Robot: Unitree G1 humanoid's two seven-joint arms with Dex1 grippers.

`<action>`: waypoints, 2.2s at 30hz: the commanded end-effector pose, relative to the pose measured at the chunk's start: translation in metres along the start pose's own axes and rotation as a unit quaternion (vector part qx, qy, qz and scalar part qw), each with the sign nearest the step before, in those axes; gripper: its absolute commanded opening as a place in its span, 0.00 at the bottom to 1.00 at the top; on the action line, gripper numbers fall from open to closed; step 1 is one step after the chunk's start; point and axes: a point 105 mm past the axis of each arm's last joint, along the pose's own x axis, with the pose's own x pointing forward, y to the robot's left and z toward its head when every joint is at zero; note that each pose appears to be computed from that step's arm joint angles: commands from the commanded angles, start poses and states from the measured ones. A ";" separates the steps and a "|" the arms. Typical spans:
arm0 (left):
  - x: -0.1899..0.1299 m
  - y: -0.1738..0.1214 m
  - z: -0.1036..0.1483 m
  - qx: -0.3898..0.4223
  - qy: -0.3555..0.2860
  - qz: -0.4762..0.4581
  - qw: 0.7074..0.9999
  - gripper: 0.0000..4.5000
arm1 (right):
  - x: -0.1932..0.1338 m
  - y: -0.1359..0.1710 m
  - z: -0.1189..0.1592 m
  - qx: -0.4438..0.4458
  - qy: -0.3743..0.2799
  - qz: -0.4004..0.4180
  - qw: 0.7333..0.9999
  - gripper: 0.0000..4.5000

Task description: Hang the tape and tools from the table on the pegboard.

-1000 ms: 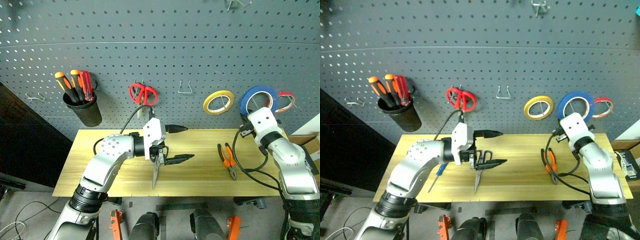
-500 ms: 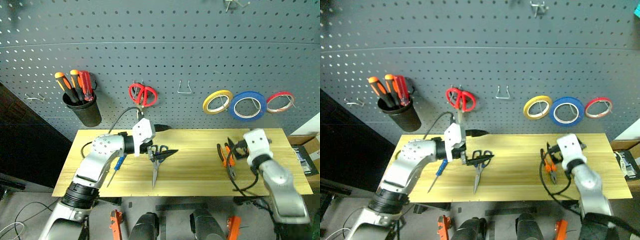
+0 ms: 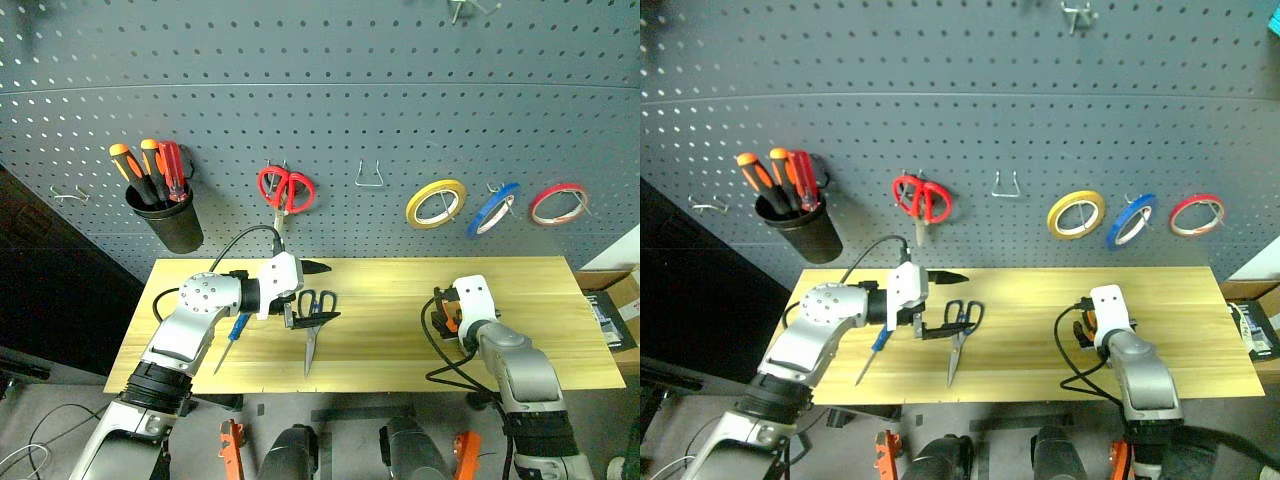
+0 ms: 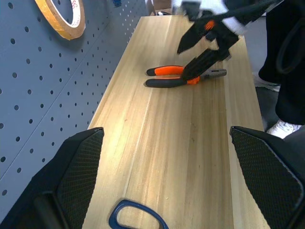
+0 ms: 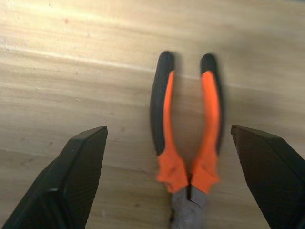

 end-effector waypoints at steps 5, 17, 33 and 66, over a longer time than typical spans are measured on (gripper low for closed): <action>0.001 -0.004 0.007 0.007 -0.006 -0.002 1.000 1.00 | 0.015 -0.004 -0.009 0.030 0.037 0.006 0.999 0.99; 0.001 -0.005 0.014 -0.020 -0.037 0.007 0.999 1.00 | 0.029 -0.004 -0.018 0.065 0.061 0.028 0.996 0.85; -0.045 0.000 0.013 -0.099 -0.073 0.127 0.984 1.00 | -0.049 0.065 0.082 -0.031 -0.203 0.072 0.976 0.57; -0.048 0.031 0.063 -0.090 -0.183 0.247 0.947 1.00 | -0.117 0.118 0.290 -0.105 -0.577 0.033 0.809 0.57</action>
